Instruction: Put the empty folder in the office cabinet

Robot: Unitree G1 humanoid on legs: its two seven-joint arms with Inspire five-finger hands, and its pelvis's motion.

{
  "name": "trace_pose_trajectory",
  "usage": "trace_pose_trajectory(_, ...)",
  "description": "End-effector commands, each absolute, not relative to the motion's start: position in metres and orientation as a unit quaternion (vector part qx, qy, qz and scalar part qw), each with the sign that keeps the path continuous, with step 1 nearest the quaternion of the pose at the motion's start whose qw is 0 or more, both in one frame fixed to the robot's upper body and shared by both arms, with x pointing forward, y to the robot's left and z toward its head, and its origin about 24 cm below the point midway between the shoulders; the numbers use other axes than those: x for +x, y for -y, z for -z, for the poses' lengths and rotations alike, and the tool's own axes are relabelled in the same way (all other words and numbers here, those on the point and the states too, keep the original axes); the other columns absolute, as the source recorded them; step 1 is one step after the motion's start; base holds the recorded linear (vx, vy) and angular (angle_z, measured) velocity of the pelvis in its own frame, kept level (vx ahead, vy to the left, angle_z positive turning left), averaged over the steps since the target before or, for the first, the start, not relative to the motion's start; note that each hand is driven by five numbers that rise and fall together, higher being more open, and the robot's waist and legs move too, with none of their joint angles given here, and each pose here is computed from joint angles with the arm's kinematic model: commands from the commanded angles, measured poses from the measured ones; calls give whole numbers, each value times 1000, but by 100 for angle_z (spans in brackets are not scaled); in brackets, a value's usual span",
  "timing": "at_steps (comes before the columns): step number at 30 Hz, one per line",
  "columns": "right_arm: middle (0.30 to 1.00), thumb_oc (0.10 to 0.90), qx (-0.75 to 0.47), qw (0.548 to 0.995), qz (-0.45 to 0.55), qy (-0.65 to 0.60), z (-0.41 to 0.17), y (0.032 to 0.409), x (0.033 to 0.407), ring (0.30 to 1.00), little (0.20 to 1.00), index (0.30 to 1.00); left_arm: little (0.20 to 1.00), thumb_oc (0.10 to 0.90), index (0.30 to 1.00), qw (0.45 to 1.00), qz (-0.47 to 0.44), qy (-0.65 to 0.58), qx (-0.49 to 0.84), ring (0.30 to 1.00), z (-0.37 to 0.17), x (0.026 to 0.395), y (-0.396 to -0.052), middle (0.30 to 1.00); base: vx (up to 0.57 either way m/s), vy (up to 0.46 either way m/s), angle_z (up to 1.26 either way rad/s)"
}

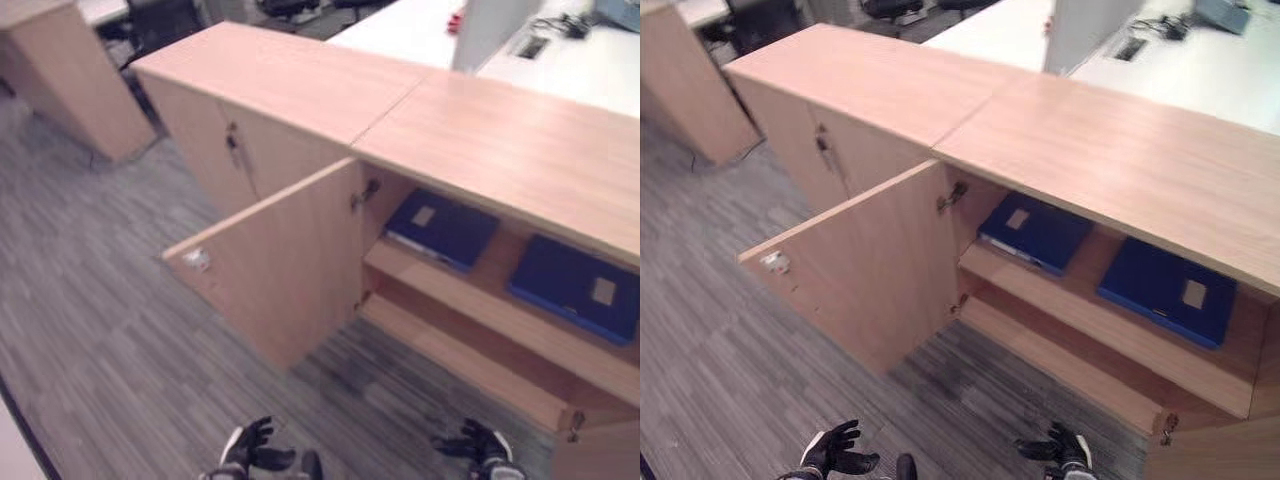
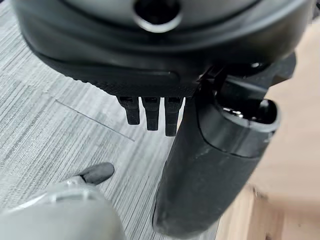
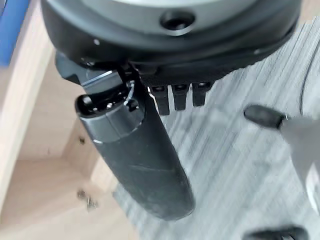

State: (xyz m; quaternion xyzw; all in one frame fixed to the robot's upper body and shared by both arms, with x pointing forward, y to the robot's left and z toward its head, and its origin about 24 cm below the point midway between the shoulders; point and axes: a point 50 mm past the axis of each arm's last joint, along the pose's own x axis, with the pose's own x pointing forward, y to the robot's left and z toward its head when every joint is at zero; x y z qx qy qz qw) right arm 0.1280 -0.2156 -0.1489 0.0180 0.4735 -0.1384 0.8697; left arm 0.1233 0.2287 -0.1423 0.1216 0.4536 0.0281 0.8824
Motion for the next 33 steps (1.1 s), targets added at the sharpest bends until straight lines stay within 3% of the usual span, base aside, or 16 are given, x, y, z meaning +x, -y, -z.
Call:
trace_pose_trajectory(1,900,800,22,894,151,-422,134,228,157,900,900,900,900,800,900,892,-19,-428,142,900,134,135,-239,900,-72,255,52)
trace_pose_trajectory(7,900,800,80,900,162,-396,130,213,171,900,900,900,900,800,900,906,-37,-398,140,900,125,155,-241,900,-21,69,45)
trace_pose_trajectory(20,900,800,37,879,141,-453,146,223,129,900,900,900,900,800,900,927,-56,-357,97,900,116,162,-235,900,47,-47,38)
trace_pose_trajectory(33,900,800,12,863,142,-485,150,234,110,900,900,900,900,800,900,960,-130,-240,66,900,70,213,-263,900,23,7,-5)
